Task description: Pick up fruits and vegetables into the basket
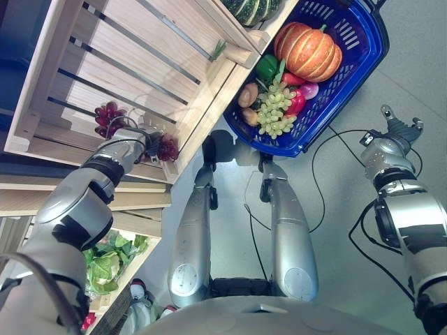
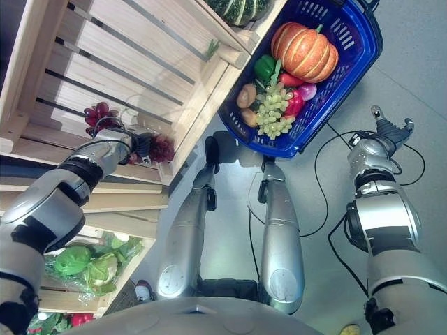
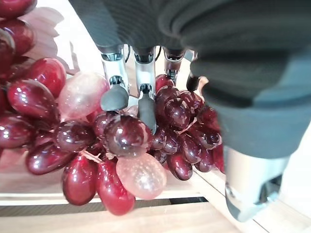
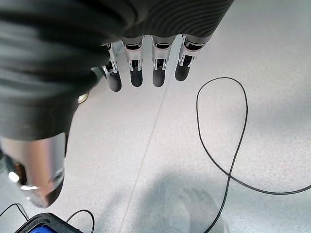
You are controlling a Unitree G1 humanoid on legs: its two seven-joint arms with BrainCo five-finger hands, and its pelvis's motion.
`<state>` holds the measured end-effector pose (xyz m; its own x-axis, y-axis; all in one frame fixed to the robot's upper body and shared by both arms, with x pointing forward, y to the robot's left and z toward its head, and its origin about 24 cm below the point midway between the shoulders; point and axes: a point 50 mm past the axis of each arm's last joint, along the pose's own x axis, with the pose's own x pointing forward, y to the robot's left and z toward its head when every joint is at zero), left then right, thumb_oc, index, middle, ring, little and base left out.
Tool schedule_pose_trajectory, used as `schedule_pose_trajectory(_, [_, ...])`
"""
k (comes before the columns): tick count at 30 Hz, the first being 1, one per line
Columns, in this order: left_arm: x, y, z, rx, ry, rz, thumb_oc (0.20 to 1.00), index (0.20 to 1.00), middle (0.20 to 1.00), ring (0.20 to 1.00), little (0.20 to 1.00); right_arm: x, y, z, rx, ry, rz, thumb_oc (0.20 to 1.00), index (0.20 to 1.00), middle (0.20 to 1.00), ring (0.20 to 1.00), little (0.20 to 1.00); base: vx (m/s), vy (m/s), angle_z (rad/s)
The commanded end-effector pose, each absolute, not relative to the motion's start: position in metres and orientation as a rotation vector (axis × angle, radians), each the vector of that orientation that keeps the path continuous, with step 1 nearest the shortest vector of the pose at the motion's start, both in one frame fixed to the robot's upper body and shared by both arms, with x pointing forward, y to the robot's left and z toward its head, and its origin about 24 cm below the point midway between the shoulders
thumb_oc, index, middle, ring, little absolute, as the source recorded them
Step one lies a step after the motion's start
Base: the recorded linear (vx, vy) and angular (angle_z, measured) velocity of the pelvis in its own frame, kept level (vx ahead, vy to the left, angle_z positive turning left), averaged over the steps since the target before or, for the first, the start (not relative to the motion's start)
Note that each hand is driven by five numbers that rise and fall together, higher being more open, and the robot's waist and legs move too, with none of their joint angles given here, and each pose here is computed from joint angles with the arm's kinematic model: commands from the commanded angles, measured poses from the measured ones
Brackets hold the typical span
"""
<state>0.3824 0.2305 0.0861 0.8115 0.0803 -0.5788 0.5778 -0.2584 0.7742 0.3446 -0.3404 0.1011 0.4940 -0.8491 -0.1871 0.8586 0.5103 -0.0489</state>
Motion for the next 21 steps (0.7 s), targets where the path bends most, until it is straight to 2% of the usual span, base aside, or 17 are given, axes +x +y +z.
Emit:
schedule_pose_trajectory(1, [0.339,0.27,0.027,1.777,0.895,-0.655,1.0,1.0,1.0,1.0,1.0,0.328,-0.35,0.082,0.026,0.236,-1.083,1.0,1.0,1.0,1.0,1.0,0.0,0.0,0.0])
schedule_pose_trajectory(7, [0.339,0.274,0.03,1.843,0.948,-0.658,1.0,1.0,1.0,1.0,1.0,0.329,-0.351,0.085,0.02,0.223,-1.085,1.0,1.0,1.0,1.0,1.0,0.0,0.0,0.0])
schedule_pose_trajectory(8, [0.341,0.274,0.033,1.857,0.944,-0.643,0.649,0.649,0.649,0.649,0.649,0.331,-0.351,0.088,0.021,0.217,-1.084,1.0,1.0,1.0,1.0,1.0,0.0,0.0,0.0])
schedule_pose_trajectory(9, [0.341,0.274,0.033,1.867,0.937,-0.635,0.451,0.451,0.451,0.451,0.451,0.33,-0.351,0.087,0.02,0.218,-1.085,1.0,1.0,1.0,1.0,1.0,0.0,0.0,0.0])
schedule_pose_trajectory(10, [0.342,0.275,0.035,1.874,0.933,-0.626,0.2,0.2,0.2,0.2,0.2,0.331,-0.351,0.088,0.022,0.213,-1.086,1.0,1.0,1.0,1.0,1.0,0.0,0.0,0.0])
schedule_pose_trajectory(21, [0.34,0.28,0.035,1.871,0.967,-0.636,0.2,0.2,0.2,0.2,0.2,0.331,-0.351,0.089,0.031,0.21,-1.09,1.0,1.0,1.0,1.0,1.0,0.0,0.0,0.0])
